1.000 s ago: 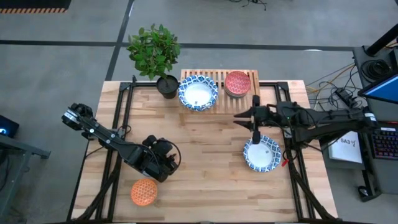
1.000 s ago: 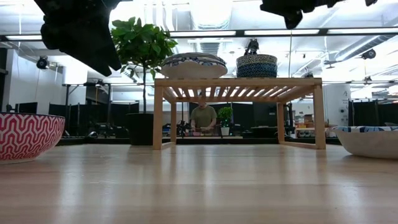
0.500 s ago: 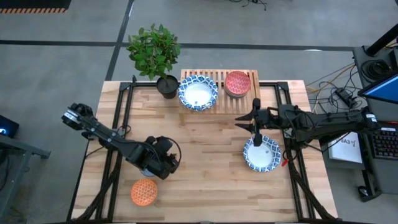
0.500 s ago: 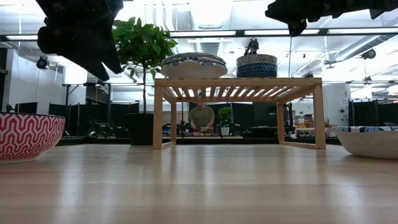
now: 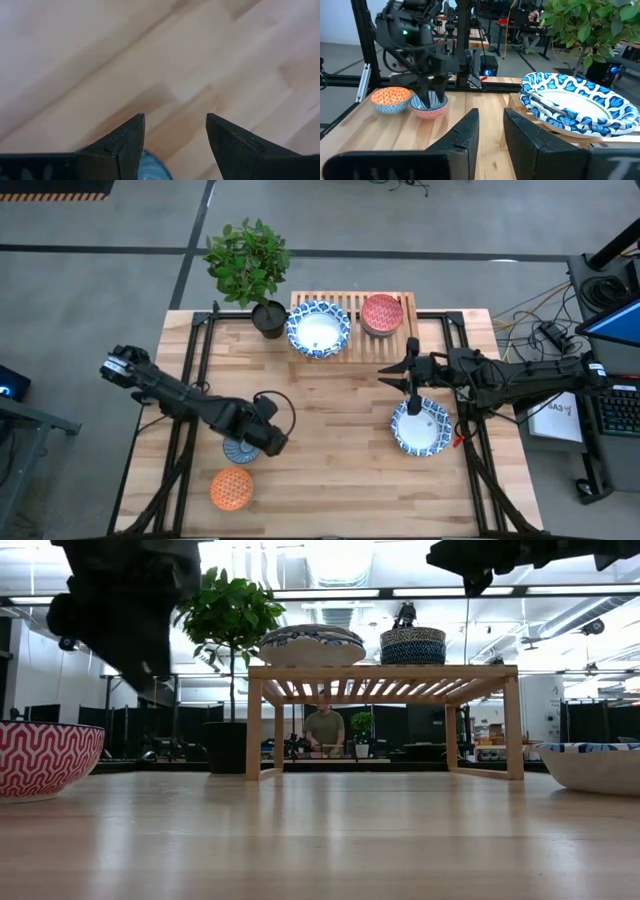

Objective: Place and stack bowls onto a shelf
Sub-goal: Stack the blue bowl on top of the red bowl on the shelf

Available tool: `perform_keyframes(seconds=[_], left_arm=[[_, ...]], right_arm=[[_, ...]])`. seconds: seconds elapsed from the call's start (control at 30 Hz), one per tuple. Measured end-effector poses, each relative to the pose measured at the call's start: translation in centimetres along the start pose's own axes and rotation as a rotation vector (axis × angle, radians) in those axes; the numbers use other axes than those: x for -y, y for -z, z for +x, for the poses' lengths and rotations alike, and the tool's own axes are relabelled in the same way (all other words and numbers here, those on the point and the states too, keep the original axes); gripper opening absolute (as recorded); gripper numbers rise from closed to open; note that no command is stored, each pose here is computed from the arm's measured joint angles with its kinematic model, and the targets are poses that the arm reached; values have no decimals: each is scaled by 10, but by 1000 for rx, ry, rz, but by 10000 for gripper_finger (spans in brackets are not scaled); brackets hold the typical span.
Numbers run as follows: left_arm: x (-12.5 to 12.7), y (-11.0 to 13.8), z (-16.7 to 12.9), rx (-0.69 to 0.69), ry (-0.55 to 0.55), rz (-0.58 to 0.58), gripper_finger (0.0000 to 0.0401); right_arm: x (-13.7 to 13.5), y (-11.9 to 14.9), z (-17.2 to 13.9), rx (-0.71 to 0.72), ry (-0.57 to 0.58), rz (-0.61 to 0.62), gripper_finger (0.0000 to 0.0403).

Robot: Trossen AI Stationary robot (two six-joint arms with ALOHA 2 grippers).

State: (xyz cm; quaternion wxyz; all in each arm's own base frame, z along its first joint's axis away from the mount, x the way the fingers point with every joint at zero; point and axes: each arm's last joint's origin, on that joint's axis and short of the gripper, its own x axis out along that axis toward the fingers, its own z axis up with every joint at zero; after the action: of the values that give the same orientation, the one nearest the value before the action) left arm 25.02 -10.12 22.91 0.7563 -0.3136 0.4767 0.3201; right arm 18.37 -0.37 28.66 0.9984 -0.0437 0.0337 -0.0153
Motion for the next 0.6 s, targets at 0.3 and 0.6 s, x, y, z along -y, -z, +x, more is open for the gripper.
perform_keyframes(seconds=[0.3,0.6], left_arm=[[-7,-3,2,-220,-20,-50,194],[-3,-7,-3,-380,31,-155,194]], right_arm=[[0,0,0,-1,1,11,78],[0,0,0,-3,1,5,73]])
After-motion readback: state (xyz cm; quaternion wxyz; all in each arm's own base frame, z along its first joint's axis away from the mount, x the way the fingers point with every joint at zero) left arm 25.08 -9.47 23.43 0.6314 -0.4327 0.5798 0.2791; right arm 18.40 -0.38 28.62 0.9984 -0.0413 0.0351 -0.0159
